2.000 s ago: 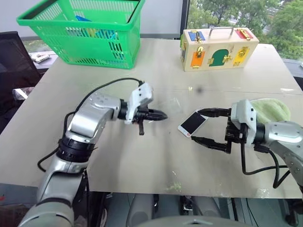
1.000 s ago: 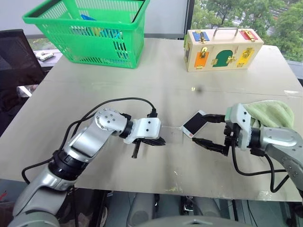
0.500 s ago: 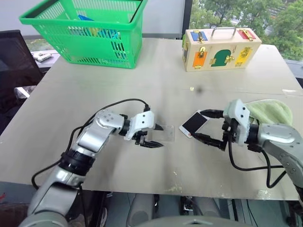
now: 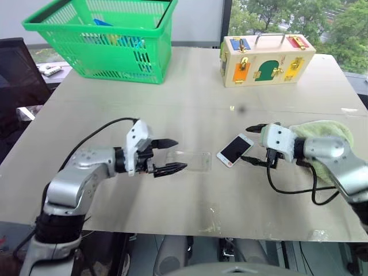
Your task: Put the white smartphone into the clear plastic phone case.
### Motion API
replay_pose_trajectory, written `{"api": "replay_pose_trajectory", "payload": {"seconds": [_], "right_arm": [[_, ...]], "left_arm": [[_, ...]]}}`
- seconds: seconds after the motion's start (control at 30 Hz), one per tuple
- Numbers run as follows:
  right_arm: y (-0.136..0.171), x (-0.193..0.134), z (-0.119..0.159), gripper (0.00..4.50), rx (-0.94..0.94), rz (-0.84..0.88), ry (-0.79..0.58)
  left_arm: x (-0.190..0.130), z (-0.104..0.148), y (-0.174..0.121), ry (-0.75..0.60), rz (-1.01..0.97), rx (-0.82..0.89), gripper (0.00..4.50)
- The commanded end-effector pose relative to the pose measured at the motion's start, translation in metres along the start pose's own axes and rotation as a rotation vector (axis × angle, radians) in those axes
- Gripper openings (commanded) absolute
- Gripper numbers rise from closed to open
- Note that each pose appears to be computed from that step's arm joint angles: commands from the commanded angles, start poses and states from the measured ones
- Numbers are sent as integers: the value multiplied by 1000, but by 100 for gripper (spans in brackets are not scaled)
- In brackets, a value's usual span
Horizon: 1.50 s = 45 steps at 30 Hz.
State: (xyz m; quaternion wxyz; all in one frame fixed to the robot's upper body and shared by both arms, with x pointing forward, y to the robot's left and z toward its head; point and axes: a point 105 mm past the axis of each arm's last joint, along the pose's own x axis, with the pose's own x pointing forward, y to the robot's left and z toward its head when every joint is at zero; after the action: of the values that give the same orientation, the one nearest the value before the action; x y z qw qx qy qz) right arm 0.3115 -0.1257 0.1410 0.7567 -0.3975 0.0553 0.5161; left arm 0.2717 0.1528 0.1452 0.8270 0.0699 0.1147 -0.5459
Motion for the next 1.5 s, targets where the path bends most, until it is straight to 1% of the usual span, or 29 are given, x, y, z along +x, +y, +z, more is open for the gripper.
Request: {"api": "replay_pose_trajectory", "payload": {"seconds": [0.03, 0.1, 0.2, 0.3, 0.47, 0.6, 0.9, 1.0, 1.1, 1.17, 1.3, 1.4, 1.5], "right_arm": [[0, 11, 0, 450, -21, 156, -5], [-1, 15, -4, 450, -25, 237, 12], [-11, 22, -11, 450, -75, 337, 62], [-18, 30, -10, 450, -123, 412, 76], [-17, 43, -14, 450, -236, 561, 119], [-18, 55, -12, 450, -308, 627, 141], [-11, 60, -49, 450, -389, 762, 376], [-6, 58, -63, 382, -339, 773, 440], [-2, 55, -67, 281, -239, 781, 429], [-3, 51, -68, 281, -182, 765, 411], [-15, 50, -63, 281, -29, 653, 362], [-28, 48, -54, 281, 130, 540, 327], [-34, 36, -44, 281, 208, 465, 310]], "left_arm": [[-13, 12, 3, -73, 33, 15, 442], [-15, 10, 3, -84, 44, 13, 442], [-17, 6, 4, -81, 56, 9, 442], [-20, 5, 10, -88, 82, 2, 442], [-25, 4, 20, -95, 112, -8, 442], [-20, 9, 15, -99, 116, -8, 442], [-22, 11, 21, -115, 165, -26, 442], [-25, 11, 27, -117, 181, -32, 450], [-24, 10, 20, -120, 181, -29, 450], [-24, 9, 15, -121, 176, -28, 450], [-25, 9, 11, -122, 171, -27, 450], [-26, 8, 8, -124, 164, -27, 450], [-26, 8, 5, -125, 158, -27, 450]]}}
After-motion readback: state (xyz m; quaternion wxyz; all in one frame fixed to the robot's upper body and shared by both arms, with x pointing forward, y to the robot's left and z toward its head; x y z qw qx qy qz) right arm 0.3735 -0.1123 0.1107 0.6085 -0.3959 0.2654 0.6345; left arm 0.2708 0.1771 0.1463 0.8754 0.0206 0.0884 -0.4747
